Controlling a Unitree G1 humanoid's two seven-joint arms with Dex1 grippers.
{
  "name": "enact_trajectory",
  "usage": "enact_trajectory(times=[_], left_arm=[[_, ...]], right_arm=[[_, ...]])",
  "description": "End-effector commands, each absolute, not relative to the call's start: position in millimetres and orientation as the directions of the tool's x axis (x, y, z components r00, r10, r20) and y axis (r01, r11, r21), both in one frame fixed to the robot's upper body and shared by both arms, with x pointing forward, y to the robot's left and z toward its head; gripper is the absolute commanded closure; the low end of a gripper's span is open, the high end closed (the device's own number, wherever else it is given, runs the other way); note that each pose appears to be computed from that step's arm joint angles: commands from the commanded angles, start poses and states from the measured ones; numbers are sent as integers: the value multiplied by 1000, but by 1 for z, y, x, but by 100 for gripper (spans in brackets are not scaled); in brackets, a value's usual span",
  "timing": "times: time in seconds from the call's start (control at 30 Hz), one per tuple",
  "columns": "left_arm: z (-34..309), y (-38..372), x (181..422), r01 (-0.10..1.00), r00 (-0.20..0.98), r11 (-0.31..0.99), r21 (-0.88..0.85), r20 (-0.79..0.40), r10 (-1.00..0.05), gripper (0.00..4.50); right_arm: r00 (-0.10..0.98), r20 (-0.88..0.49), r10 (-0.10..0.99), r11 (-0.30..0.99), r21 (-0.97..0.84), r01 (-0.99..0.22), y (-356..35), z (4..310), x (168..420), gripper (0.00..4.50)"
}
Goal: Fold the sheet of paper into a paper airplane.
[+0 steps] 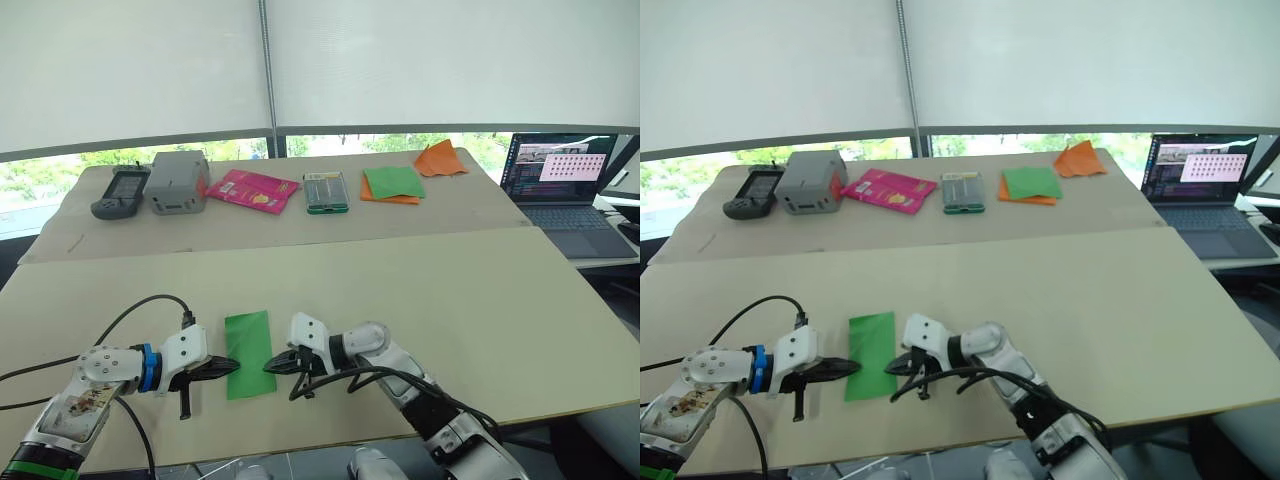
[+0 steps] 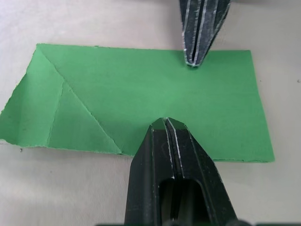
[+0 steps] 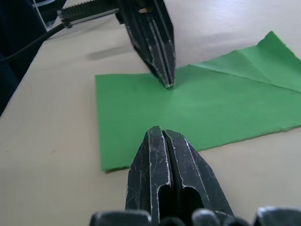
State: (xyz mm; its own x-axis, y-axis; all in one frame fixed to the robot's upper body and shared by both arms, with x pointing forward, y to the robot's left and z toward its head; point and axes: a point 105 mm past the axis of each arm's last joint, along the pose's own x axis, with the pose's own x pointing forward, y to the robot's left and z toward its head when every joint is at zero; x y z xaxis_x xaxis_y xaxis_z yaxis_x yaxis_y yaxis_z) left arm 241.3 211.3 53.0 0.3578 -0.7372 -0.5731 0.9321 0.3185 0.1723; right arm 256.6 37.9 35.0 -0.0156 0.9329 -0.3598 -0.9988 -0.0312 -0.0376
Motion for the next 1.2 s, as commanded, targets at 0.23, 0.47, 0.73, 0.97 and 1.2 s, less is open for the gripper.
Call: enact_trajectory(times=[0.23,0.47,0.73,0.97,1.2], left_arm=[[41,224,233,941,318,311,131,-649,-691,450],[39,224,231,943,313,308,126,-651,-692,450],[38,225,231,935,341,317,156,-635,-693,450],[82,232,247,883,463,427,193,-501,-731,450],[113,253,251,840,523,528,123,-442,-729,450]], right_arm=[[-122,-494,861,-53,151,-987,13,-14,219,448],[-138,-514,847,-77,138,-987,11,-15,210,448],[3,-409,913,2,-3,-1000,7,32,234,448],[126,-100,987,125,-25,-992,-28,138,238,448],[194,-134,972,194,-13,-981,-37,138,234,448]])
